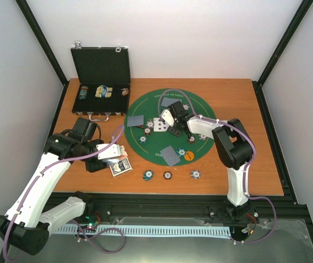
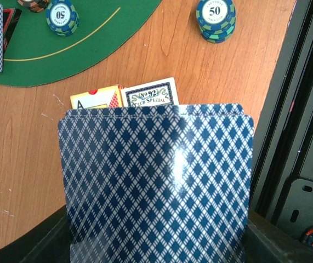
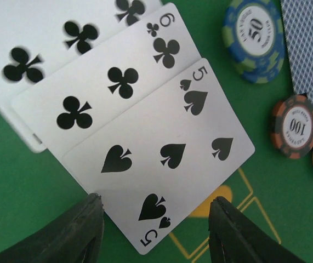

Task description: Distribute texas hold em gaming equipment

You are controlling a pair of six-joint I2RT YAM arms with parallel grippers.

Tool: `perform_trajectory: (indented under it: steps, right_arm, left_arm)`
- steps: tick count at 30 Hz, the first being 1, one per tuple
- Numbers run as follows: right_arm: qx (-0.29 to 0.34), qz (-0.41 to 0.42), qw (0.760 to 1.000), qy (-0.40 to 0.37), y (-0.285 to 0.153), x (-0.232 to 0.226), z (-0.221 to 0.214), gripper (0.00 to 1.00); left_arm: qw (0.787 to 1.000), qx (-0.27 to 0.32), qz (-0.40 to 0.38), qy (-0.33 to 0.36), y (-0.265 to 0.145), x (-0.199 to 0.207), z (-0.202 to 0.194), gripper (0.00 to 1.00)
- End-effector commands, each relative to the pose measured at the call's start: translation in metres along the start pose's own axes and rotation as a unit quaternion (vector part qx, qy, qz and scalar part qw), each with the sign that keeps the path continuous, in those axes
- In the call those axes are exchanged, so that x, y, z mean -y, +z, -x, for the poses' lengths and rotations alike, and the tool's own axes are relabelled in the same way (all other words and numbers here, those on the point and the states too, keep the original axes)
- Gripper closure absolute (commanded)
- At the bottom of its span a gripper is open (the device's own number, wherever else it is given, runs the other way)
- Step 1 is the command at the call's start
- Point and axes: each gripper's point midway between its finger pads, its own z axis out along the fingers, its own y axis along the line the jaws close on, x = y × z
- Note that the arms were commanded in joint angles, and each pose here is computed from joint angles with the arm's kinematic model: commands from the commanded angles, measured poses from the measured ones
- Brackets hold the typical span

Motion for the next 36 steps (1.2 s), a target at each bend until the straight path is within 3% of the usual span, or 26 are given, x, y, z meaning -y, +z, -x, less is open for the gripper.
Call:
perform_trajectory:
  steps: [1, 7, 12, 13, 14, 15, 16, 19, 21, 24, 28, 30, 36]
  right_arm:
    - [-0.022, -0.018, 0.999, 0.019, 0.015, 0.011, -0.002, 0.47]
    - [-0.006, -0.017, 0.999, 0.045, 0.005, 0.015, 0.004, 0.48]
    - [0.079, -0.004, 0.991, 0.108, -0.054, 0.025, 0.034, 0.44]
    - [0.104, 0.007, 0.988, 0.118, -0.070, 0.025, 0.041, 0.41]
    - [0.134, 0.018, 0.982, 0.129, -0.090, 0.024, 0.051, 0.30]
    - [0.168, 0.039, 0.975, 0.138, -0.110, 0.021, 0.061, 0.10]
    - [0.203, 0.056, 0.965, 0.154, -0.132, 0.019, 0.069, 0.01]
    - [0.290, 0.116, 0.912, 0.267, -0.199, 0.031, 0.097, 0.00]
    - [0.296, 0.153, 0.883, 0.330, -0.221, 0.032, 0.101, 0.00]
    - [0.317, 0.268, 0.843, 0.343, -0.239, 0.003, 0.110, 0.00]
    - [0.255, 0.407, 0.781, 0.399, -0.235, -0.052, 0.113, 0.04]
    - [0.232, 0.435, 0.774, 0.397, -0.238, -0.086, 0.115, 0.08]
    - [0.237, 0.506, 0.741, 0.372, -0.279, -0.155, 0.135, 0.12]
  left_arm:
    - [1.000, 0.015, 0.013, 0.011, -0.010, -0.004, 0.007, 0.84]
    - [1.000, 0.014, 0.014, 0.015, -0.010, -0.002, 0.005, 0.84]
    - [1.000, 0.015, 0.011, 0.013, -0.011, -0.002, 0.006, 0.84]
    - [1.000, 0.015, 0.012, 0.014, -0.011, -0.001, 0.006, 0.84]
    - [1.000, 0.016, 0.011, 0.014, -0.011, -0.001, 0.006, 0.84]
    - [1.000, 0.016, 0.012, 0.015, -0.011, -0.001, 0.006, 0.84]
    - [1.000, 0.017, 0.012, 0.015, -0.011, 0.000, 0.006, 0.84]
    - [1.000, 0.019, 0.011, 0.015, -0.011, 0.000, 0.007, 0.84]
    - [1.000, 0.022, 0.011, 0.013, -0.011, -0.001, 0.008, 0.84]
    - [1.000, 0.025, 0.011, 0.010, -0.012, -0.001, 0.009, 0.84]
    - [0.999, 0.028, 0.011, 0.010, -0.012, -0.001, 0.010, 0.84]
    - [1.000, 0.028, 0.010, 0.010, -0.012, -0.001, 0.011, 0.84]
    - [1.000, 0.025, 0.010, 0.010, -0.008, -0.003, 0.010, 0.84]
